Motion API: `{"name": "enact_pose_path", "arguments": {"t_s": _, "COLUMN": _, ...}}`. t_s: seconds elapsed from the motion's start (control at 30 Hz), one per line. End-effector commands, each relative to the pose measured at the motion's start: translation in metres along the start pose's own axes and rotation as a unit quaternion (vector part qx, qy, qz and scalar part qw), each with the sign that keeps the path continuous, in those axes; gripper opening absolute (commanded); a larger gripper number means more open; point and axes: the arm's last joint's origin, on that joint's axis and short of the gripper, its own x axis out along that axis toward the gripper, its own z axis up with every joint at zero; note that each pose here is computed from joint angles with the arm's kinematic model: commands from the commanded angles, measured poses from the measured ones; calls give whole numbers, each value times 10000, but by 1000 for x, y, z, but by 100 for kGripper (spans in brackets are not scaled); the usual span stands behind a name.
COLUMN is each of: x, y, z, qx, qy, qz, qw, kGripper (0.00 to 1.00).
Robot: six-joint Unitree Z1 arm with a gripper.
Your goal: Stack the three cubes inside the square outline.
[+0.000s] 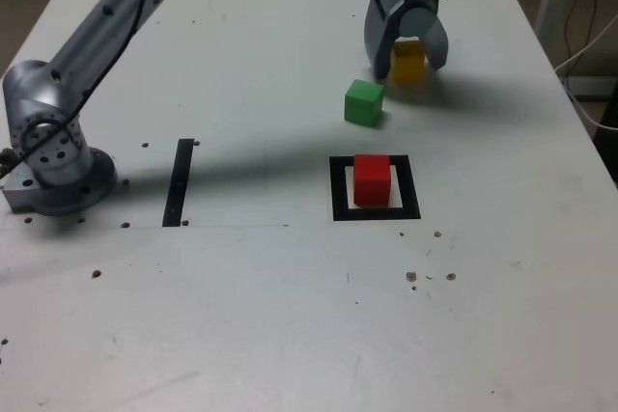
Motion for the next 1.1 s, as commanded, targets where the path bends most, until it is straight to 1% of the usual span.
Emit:
{"name": "enact_pose_path", "arguments": {"t_s": 0.0, "x": -1, "y": -1, "z": 0, "qx": 23, "qy": -5, "qz": -2, "qw": 10000, "kGripper": 28}}
{"name": "enact_pose_path", "arguments": {"t_s": 0.3, "x": -2, "y": -3, "z": 0, "qx": 42, "qy": 15, "qz": -11, "qw": 10000, "kGripper": 27}}
{"name": "enact_pose_path", "arguments": {"t_s": 0.5, "x": -7, "y": -4, "z": -3, "qx": 81, "qy": -19, "qz": -2, "qw": 10000, "kGripper": 27}}
{"name": "enact_pose_path", "arguments": {"t_s": 0.6, "x": -14, "y": -5, "z": -8, "qx": 139, "qy": -47, "qz": 5, "qw": 9999, "kGripper": 27}}
{"name": "enact_pose_path", "arguments": {"t_s": 0.77, "x": -32, "y": -12, "z": -21, "qx": 299, "qy": -115, "qz": 23, "qw": 9995, "kGripper": 27}}
{"name": "enact_pose_path", "arguments": {"t_s": 0.93, "x": -50, "y": -25, "z": -33, "qx": 462, "qy": -216, "qz": 70, "qw": 9987, "kGripper": 27}}
{"name": "enact_pose_path", "arguments": {"t_s": 1.07, "x": -59, "y": -39, "z": -43, "qx": 559, "qy": -238, "qz": 89, "qw": 9981, "kGripper": 27}}
